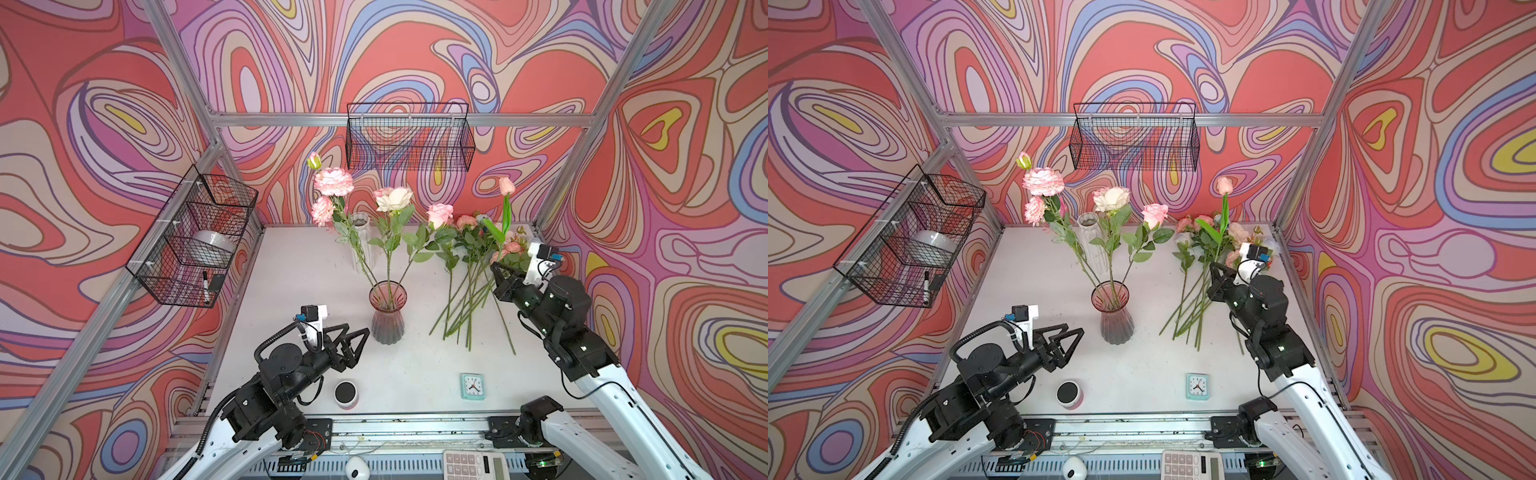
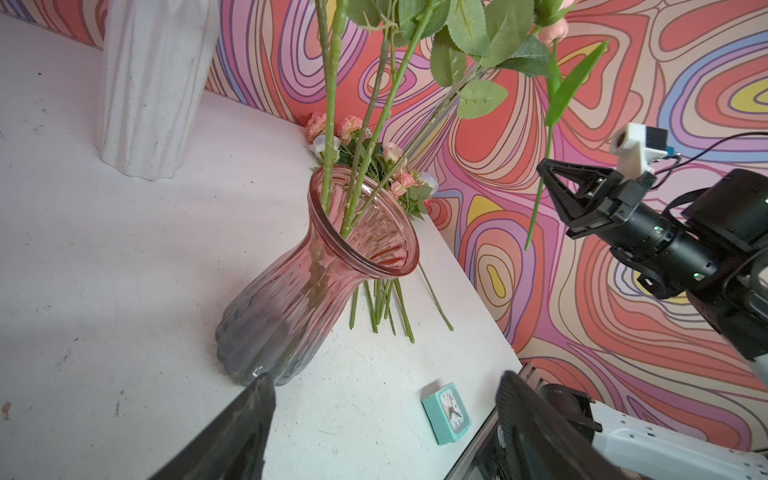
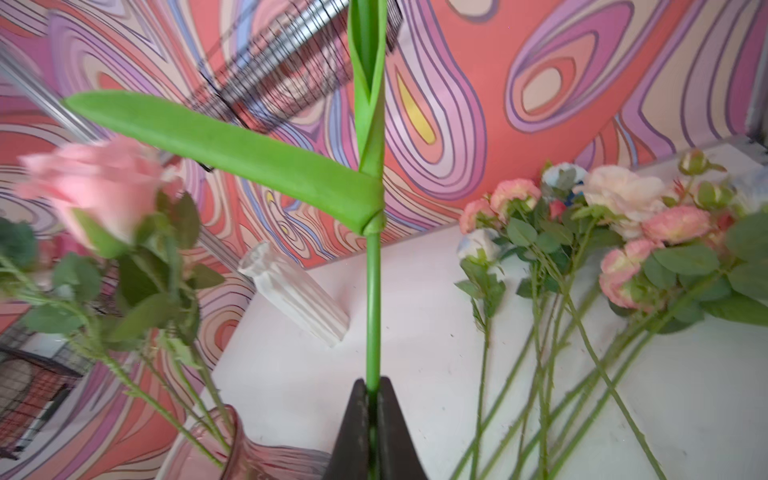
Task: Arrange the flowers into the vase
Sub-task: 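Lift the leafy stem upright with the right gripper, then carry the leafy stem over the pink vase and lower it in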
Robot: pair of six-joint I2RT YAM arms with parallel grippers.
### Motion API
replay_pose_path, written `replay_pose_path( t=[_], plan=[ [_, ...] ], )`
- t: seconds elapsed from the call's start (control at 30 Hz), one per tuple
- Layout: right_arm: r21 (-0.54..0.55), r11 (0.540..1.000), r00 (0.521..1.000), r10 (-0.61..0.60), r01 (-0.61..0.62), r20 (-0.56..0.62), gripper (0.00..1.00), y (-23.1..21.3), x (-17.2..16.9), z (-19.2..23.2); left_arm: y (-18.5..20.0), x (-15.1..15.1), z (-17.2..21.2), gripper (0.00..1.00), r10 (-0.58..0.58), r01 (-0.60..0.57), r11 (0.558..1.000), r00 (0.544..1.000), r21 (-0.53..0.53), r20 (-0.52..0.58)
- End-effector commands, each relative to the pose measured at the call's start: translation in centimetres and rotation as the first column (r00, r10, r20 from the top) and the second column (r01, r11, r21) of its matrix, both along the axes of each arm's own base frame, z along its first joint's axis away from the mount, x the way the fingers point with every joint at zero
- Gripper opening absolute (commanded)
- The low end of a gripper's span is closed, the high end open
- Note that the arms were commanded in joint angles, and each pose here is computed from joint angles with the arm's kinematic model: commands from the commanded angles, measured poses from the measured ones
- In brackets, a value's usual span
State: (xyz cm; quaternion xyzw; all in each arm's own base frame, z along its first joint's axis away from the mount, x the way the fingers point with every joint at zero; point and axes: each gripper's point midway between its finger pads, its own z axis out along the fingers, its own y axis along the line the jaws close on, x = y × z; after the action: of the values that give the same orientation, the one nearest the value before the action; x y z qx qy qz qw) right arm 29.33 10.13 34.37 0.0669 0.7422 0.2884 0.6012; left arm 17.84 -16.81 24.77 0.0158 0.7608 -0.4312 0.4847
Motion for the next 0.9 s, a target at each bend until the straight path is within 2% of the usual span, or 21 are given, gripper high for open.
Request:
replay_pose_path(
  t=[0.0,0.1,0.27,0.4,0.57,0.77,0.87],
  plan=[
    [0.016,0.989,0.98,0.145,-0.149,0.137,0.0,2.5,-1.5,4.6,0.1,-0.3,2.1,0.85,-0.006,0.007,1.0,0.999,-0.029,0.048],
    [-0.002,0.975,0.951,0.216,-0.22,0.222,0.0,4.9,-2.3,7.6,0.3,-0.2,2.1,0.86,0.004,-0.002,1.0,0.999,-0.025,0.05],
    [-0.087,0.944,0.889,0.328,-0.317,0.32,0.0,11.6,-4.0,10.8,0.5,-0.3,2.1,0.85,0.011,-0.01,1.0,0.999,-0.028,0.048],
    [-0.122,0.938,0.835,0.344,-0.324,0.429,0.0,16.4,-5.8,12.6,1.0,-0.4,1.9,0.86,0.028,-0.027,0.999,0.999,-0.023,0.047],
    [-0.168,0.959,0.789,0.283,-0.228,0.546,0.0,21.3,-6.4,11.6,1.3,-0.5,1.9,0.85,0.035,-0.034,0.999,0.998,-0.022,0.049],
    [-0.157,0.986,0.803,0.14,-0.059,0.58,0.0,22.9,-3.5,8.4,1.5,-0.7,1.4,0.85,0.033,-0.033,0.999,0.999,-0.006,0.035],
    [-0.19,0.981,0.817,0.139,-0.037,0.559,0.0,24.0,-2.5,6.4,1.6,-0.7,1.2,0.85,0.038,-0.038,0.999,0.999,-0.003,0.032]
  ],
)
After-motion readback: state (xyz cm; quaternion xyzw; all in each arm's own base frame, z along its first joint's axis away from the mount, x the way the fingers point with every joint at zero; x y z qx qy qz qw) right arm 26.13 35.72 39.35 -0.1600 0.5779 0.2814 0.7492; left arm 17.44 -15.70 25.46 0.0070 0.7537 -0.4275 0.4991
